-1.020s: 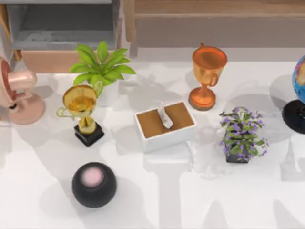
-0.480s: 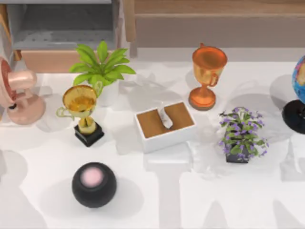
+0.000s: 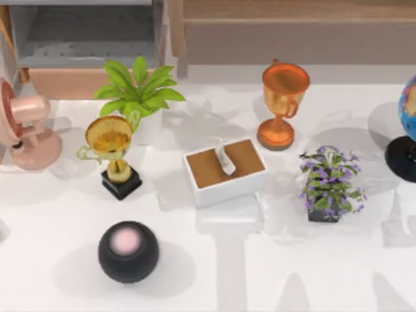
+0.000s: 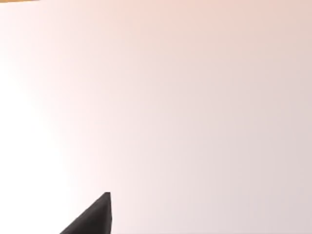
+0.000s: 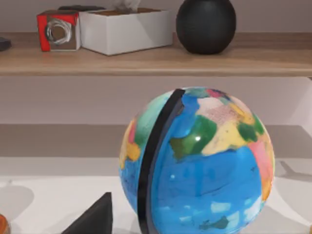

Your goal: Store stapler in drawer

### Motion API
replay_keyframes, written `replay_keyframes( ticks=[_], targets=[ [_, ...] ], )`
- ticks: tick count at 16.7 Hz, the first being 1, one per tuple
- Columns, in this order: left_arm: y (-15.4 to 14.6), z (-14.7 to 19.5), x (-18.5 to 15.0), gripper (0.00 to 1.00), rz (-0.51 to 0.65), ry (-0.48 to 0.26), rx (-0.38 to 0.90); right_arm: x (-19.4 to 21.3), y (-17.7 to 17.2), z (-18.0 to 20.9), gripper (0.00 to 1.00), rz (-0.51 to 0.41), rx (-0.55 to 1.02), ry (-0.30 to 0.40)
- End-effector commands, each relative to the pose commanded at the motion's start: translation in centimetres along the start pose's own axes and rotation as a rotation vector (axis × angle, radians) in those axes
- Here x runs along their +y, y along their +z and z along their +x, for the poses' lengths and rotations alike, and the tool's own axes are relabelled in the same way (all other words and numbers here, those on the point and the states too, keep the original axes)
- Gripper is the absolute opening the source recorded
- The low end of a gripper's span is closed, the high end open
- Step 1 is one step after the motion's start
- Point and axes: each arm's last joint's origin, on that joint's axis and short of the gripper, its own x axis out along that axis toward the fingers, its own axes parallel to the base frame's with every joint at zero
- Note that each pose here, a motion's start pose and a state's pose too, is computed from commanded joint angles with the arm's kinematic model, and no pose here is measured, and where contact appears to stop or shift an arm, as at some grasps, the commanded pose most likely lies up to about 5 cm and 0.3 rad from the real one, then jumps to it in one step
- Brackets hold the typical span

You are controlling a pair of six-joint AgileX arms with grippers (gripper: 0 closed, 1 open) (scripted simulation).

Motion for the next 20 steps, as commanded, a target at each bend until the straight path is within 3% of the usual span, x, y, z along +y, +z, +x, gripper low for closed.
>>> replay_keyframes(
  ticks=[3, 8, 15, 20],
  targets=[
    [2.6, -3.1, -3.5, 1.0, 0.024, -0.02, -0.071, 0.0, 0.0, 0.0, 1.0, 0.0, 0.0, 0.0],
    [7.6, -5.4, -7.5, 1.0, -0.067, -0.099, -0.239, 0.0, 0.0, 0.0, 1.0, 0.0, 0.0, 0.0],
    [8.1, -5.4, -7.8, 1.0, -0.079, -0.108, -0.256, 0.0, 0.0, 0.0, 1.0, 0.0, 0.0, 0.0],
    [8.8, -3.2, -8.1, 1.0, -0.08, -0.109, -0.259, 0.0, 0.0, 0.0, 1.0, 0.0, 0.0, 0.0]
  ],
)
